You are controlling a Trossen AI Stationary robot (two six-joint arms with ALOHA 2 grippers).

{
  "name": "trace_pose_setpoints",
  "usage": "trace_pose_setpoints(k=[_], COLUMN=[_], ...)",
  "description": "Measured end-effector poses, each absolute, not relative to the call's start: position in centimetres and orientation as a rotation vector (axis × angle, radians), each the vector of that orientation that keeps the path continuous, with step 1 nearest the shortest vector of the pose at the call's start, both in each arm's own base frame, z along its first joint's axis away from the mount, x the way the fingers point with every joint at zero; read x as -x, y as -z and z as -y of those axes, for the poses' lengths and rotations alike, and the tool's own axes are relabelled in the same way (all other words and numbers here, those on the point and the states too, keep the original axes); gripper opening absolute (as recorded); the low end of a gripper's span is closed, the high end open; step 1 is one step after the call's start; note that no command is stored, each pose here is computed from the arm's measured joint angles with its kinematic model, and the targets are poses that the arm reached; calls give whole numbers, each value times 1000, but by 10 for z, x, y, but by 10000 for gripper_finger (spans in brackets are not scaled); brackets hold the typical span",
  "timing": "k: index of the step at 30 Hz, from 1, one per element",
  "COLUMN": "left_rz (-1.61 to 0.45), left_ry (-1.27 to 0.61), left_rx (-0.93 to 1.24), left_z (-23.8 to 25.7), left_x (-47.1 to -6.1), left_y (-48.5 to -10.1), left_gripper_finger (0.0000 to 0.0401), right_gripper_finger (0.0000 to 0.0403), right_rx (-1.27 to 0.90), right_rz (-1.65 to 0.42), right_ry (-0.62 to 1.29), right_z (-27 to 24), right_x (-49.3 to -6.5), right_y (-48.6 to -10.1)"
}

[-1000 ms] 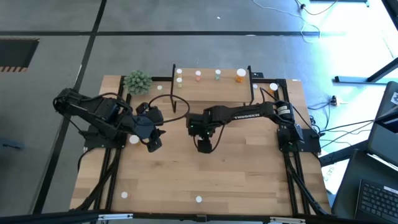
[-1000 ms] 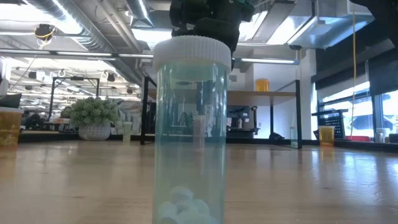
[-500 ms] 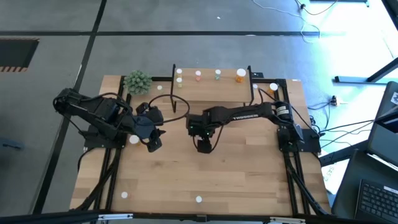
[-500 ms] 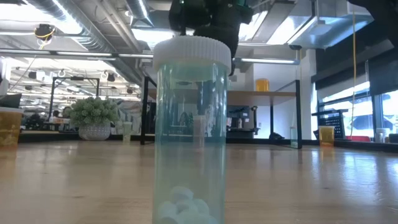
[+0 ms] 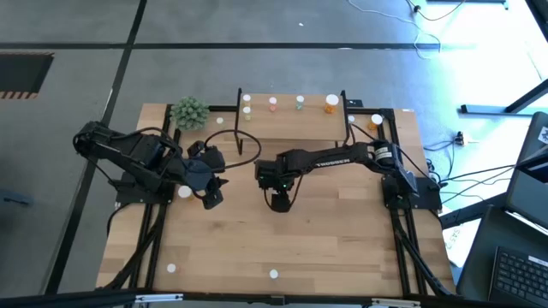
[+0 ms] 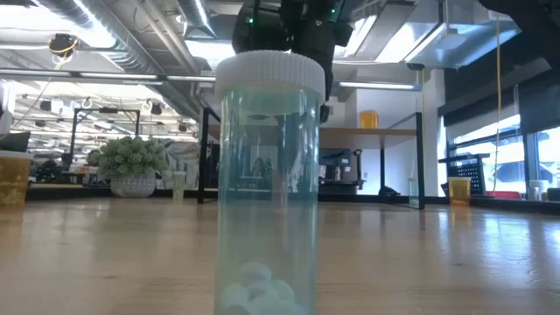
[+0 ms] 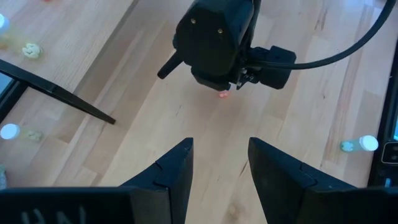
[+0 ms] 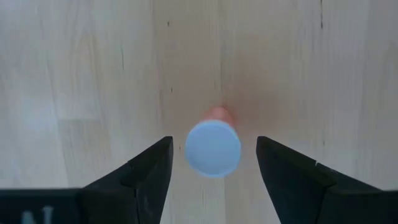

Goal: Pick and place medicine bottles onto shelf by color
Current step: Put the top pink pill bottle on the shelf aligned with the other pink pill bottle

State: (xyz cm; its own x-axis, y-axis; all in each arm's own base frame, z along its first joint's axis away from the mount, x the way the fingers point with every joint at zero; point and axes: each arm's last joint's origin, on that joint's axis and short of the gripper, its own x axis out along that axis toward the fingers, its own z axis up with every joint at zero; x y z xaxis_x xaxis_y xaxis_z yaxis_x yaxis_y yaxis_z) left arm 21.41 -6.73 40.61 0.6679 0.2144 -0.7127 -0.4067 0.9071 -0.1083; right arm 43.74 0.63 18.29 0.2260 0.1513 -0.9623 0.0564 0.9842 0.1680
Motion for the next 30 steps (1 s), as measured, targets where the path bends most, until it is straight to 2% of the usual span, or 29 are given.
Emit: trace_pose_setpoints(k=[10, 30], left_rz=[-756, -755], left_ry=[-352, -352], left_rx=[273, 274], left_z=[67, 68], left_x=[-215, -215], left_y=[-407, -407], left_gripper_finger=[149, 149], right_gripper_finger=[232, 173], right_rx=[-158, -149], right_rz=[-1329, -1321], right_ry=[-83, -76], right_z=[-6, -6], right_x=[-440, -440], right_y=[-181, -181])
